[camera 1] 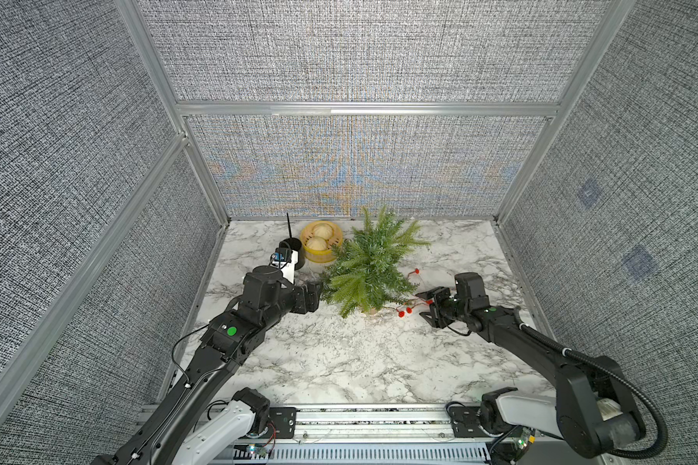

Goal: Remove string lights from the small christmas tree
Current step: Remove the light string from the Christmas tree.

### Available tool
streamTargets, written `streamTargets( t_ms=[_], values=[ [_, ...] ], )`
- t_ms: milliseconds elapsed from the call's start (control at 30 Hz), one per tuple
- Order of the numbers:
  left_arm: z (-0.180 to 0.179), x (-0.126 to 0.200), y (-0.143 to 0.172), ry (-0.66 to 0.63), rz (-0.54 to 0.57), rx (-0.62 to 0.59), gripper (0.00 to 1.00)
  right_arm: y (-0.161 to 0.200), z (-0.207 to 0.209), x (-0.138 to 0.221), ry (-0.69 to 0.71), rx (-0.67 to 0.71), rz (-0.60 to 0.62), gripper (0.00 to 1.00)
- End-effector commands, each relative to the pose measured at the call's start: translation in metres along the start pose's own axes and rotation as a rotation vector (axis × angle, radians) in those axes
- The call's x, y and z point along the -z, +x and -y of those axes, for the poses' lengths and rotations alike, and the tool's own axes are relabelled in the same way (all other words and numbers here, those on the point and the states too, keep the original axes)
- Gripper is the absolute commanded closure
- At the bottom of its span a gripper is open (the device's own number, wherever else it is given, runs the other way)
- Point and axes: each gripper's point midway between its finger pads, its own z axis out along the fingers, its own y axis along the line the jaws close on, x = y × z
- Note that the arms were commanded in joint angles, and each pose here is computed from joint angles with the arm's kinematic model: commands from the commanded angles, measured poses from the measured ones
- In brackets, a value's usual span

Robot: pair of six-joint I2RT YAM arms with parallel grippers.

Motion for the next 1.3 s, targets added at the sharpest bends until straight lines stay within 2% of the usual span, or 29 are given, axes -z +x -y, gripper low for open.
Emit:
streamTargets(
  t_ms=[0, 133, 333, 500, 767, 1267],
  values=[
    [-0.001, 0.002, -0.005, -0.005, 0.028, -0.003, 0.15, -0.001, -0.014, -0.004, -0.043, -0.005, 0.013, 0.43],
    [-0.002, 0.003, -0.005, -0.010, 0.031, -0.009, 0.15, 0.004, -0.020, -0.010, -0.069, 0.007, -0.001, 0.55],
    [0.000, 0.004, -0.007, 0.000, 0.036, -0.009, 0.15, 0.007, -0.030, -0.004, -0.107, 0.038, 0.016, 0.79],
    [0.001, 0.006, -0.004, 0.011, 0.032, 0.010, 0.15, 0.007, -0.034, 0.011, -0.119, 0.076, 0.050, 0.92],
    [0.017, 0.007, 0.008, 0.121, 0.011, 0.106, 0.17, 0.015, -0.047, 0.037, -0.159, 0.145, 0.079, 1.00],
    [0.024, 0.012, 0.006, 0.170, 0.035, 0.111, 0.18, 0.042, -0.079, 0.073, -0.251, 0.242, 0.093, 1.00]
  ],
)
